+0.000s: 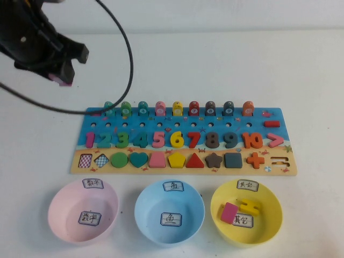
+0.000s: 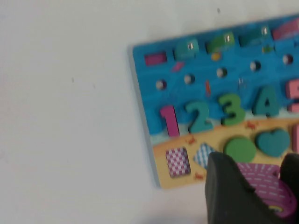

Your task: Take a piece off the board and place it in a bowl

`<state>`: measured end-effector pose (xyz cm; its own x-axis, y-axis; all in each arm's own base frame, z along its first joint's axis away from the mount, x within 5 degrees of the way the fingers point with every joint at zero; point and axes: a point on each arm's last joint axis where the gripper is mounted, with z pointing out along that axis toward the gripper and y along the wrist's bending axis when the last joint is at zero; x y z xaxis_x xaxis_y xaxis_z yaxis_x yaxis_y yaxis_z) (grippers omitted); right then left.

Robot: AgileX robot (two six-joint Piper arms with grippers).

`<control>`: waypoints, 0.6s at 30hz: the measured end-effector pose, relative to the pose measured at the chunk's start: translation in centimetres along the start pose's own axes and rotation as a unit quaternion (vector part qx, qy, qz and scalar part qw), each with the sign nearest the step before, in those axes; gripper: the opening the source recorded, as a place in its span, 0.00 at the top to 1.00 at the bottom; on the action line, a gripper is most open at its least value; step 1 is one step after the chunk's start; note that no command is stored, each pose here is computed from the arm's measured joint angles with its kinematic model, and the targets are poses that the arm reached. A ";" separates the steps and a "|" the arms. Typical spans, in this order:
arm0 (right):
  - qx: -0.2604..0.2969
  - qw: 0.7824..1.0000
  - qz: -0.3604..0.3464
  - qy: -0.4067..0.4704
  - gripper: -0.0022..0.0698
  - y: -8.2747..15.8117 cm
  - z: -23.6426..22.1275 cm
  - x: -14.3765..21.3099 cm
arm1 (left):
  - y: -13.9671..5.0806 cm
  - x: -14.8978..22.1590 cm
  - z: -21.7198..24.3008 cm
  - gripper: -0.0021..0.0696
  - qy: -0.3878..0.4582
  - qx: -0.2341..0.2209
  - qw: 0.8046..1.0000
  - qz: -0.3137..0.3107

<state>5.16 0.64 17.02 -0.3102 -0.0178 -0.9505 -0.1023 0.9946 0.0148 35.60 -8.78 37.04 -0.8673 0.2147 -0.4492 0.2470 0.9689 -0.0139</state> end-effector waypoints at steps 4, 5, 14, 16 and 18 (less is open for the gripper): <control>0.000 1.000 0.000 0.000 0.99 0.0 0.0 0.0 | -0.2 4.3 -1.8 0.70 0.014 0.003 1.000 -0.006; 0.000 1.000 0.000 0.000 0.99 0.0 0.0 0.0 | -0.2 5.5 -2.1 0.70 0.017 0.003 1.000 -0.006; 0.000 1.000 0.000 0.000 0.99 0.0 0.0 0.0 | -0.3 13.5 -1.9 0.70 0.070 0.010 0.997 -0.011; 0.000 1.000 0.000 0.000 0.99 0.0 0.0 0.0 | -0.6 14.5 -1.2 0.70 0.088 0.020 0.996 -0.013; 0.000 1.000 0.000 0.000 0.99 0.0 0.0 0.0 | -1.0 15.3 -0.4 0.70 0.102 0.040 0.994 -0.010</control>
<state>5.16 0.64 17.02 -0.3102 -0.0178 -0.9505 -0.1023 0.9946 0.0148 21.93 -6.44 30.54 -0.9399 0.2231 -0.2586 0.2546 0.9623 -0.0953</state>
